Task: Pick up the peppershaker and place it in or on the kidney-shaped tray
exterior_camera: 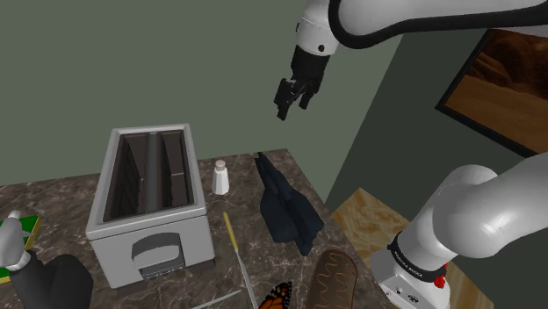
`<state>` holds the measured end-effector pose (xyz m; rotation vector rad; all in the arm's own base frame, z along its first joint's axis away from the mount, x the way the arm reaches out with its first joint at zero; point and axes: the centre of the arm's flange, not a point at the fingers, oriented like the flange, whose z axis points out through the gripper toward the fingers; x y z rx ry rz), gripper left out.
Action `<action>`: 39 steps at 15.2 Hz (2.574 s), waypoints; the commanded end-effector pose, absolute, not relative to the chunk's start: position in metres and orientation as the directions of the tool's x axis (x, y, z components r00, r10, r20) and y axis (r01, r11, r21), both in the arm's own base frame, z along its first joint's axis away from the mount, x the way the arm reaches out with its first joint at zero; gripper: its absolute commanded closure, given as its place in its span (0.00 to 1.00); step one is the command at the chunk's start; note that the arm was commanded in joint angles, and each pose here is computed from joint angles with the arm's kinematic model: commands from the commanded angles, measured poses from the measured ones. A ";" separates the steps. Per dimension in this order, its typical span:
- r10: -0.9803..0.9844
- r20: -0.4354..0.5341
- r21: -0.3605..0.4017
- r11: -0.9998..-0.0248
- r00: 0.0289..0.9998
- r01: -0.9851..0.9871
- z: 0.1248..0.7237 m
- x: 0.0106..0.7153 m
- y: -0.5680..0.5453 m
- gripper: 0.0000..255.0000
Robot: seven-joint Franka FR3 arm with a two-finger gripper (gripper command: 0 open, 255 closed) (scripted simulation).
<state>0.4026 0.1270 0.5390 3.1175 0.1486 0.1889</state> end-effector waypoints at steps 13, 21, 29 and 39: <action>0.202 0.043 0.082 -0.977 0.978 0.198 0.426 0.484 0.267 0.00; 0.233 0.019 0.099 -0.968 0.972 0.230 0.373 0.505 0.307 0.00; 0.233 0.019 0.099 -0.968 0.972 0.230 0.349 0.506 0.305 0.00; 0.233 0.019 0.099 -0.968 0.972 0.230 0.349 0.506 0.304 1.00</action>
